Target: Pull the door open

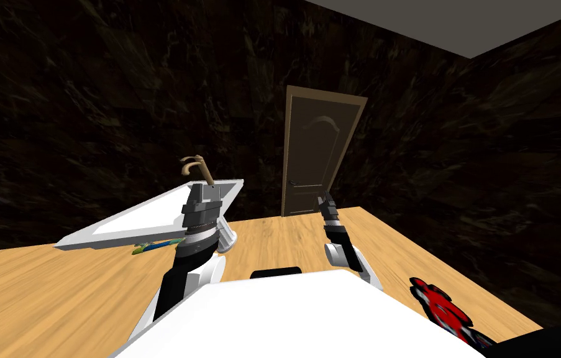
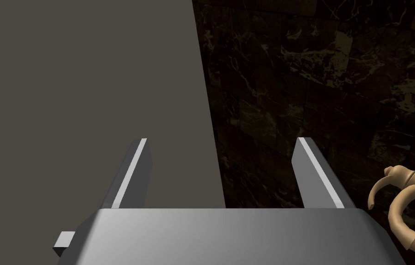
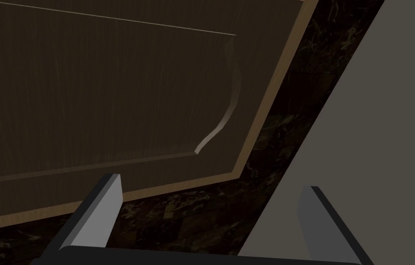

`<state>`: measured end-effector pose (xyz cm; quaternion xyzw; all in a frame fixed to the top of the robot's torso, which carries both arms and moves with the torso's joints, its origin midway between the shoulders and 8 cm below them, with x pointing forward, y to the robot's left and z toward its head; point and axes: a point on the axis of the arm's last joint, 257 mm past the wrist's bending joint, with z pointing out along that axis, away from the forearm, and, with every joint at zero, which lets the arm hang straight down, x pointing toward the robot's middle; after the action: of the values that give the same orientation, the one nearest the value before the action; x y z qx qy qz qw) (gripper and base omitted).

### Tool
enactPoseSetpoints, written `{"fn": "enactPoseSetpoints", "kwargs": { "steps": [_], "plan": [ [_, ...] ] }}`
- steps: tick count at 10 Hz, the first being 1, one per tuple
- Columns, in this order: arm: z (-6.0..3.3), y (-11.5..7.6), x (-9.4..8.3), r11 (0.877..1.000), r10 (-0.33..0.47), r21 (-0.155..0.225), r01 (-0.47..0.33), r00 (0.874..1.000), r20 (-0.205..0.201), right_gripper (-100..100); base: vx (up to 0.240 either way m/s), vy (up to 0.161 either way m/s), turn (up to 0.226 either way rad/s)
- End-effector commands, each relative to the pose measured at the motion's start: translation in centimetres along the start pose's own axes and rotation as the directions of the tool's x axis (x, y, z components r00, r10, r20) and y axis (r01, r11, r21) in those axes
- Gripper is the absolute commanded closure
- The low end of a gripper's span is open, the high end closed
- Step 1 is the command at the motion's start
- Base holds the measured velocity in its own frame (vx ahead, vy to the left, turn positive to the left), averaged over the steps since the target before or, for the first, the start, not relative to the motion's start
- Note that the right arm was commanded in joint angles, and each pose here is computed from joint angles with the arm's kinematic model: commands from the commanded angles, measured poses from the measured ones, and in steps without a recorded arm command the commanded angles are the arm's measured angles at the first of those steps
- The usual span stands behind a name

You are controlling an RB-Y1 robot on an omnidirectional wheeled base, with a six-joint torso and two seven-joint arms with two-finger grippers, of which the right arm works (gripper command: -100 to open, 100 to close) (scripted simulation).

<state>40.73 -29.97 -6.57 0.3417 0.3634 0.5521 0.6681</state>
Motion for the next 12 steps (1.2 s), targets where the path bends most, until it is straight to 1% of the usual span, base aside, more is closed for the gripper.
{"fn": "enactPoseSetpoints", "kwargs": {
  "steps": [1,7,11,12],
  "plan": [
    [-0.08,-1.1,0.1,1.000,0.003,0.018,-0.003,1.000,-0.008,-100,0.095,-0.002,0.015],
    [-0.75,-6.3,0.5,0.995,0.015,0.094,-0.011,0.999,-0.041,-100,0.101,0.005,0.014],
    [-1.51,-10.0,0.6,0.988,0.024,0.152,-0.014,0.998,-0.061,-100,0.097,-0.005,0.018],
    [-1.56,-10.6,0.6,0.987,0.026,0.159,-0.015,0.997,-0.066,-100,0.100,0.000,0.012]
  ]
}}
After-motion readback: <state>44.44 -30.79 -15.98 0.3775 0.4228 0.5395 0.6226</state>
